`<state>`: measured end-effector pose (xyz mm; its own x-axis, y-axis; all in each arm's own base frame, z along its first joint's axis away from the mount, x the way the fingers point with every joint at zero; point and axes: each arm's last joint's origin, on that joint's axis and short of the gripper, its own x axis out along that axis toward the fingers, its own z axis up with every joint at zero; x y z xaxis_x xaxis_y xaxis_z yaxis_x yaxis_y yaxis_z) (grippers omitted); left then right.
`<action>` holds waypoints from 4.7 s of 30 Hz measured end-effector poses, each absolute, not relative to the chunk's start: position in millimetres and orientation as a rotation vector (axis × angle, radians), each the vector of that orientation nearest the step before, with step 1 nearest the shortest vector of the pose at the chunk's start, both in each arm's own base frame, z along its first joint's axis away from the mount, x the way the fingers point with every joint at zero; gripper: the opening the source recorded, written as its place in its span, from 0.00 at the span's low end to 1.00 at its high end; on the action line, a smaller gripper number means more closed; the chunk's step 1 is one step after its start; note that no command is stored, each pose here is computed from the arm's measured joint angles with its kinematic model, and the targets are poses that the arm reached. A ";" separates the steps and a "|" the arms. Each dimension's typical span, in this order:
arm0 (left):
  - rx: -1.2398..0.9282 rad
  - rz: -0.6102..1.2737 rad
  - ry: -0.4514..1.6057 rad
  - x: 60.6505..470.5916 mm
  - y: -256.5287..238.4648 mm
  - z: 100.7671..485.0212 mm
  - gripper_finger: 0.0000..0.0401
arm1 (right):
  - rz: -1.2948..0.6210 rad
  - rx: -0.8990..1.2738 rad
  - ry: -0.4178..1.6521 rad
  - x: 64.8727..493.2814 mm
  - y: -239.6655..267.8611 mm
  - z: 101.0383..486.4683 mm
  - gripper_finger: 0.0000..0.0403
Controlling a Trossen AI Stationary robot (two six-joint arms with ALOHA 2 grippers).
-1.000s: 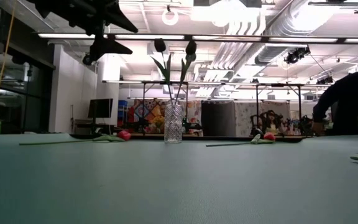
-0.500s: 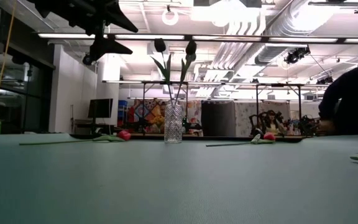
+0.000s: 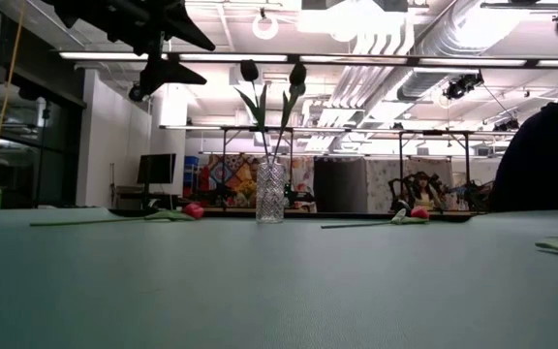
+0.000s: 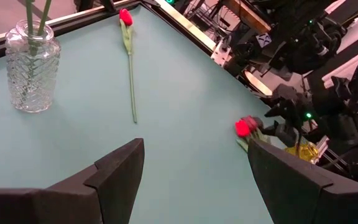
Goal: Sort flowers into vase by color
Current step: Put the black tulip into the top transparent vase
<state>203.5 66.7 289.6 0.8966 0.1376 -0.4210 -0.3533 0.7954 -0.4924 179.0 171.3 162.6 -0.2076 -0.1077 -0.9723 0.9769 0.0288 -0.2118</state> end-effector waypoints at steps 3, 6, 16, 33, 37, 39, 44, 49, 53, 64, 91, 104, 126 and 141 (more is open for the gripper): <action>-0.597 0.271 0.379 203.5 66.7 289.6 0.69 | -1.409 0.939 1.240 183.3 159.8 163.6 0.77; -0.597 0.271 0.379 203.5 66.8 289.6 0.69 | -1.391 0.898 1.169 192.4 147.9 163.9 0.77; -0.592 0.290 0.375 203.4 67.3 289.6 0.69 | -1.260 0.821 1.207 216.0 99.5 180.3 0.77; -0.540 0.287 0.380 203.4 67.6 289.6 0.69 | -1.092 1.213 1.384 147.6 130.0 151.2 0.77; -0.539 0.287 0.381 203.3 67.6 289.6 0.69 | -1.097 1.236 1.342 147.7 128.2 146.3 0.77; -0.539 0.287 0.380 203.4 67.6 289.6 0.69 | -1.117 1.238 1.312 148.2 124.1 143.9 0.77; -0.538 0.288 0.381 203.3 67.6 289.6 0.69 | -1.172 1.249 1.206 155.1 110.4 141.1 0.77; -0.529 0.286 0.382 203.3 67.6 289.6 0.69 | -1.154 1.213 1.113 168.4 94.3 143.5 0.77; -0.506 0.282 0.384 203.3 67.6 289.6 0.69 | -1.131 1.192 1.045 181.0 79.8 146.7 0.77; -0.506 0.277 0.387 202.8 67.2 289.7 0.69 | -1.010 1.220 1.030 192.5 54.6 186.5 0.77; -0.509 0.278 0.397 202.1 66.9 289.0 0.69 | -1.148 1.454 1.024 202.3 59.6 155.1 0.77; -0.515 0.282 0.387 202.4 67.2 289.7 0.69 | -1.221 1.435 1.115 191.8 65.6 153.8 0.77; -0.504 0.279 0.382 202.7 67.3 290.3 0.69 | -0.999 1.561 1.046 204.6 89.7 158.6 0.77; -0.504 0.279 0.381 202.7 67.3 290.3 0.69 | -1.097 1.550 1.108 218.1 98.6 131.5 0.74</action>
<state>202.7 67.3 290.3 0.8927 0.1651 -0.4193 -0.3496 0.8408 -0.4134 218.1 98.6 131.5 0.2015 0.1603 -0.9663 0.9678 -0.1846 0.1711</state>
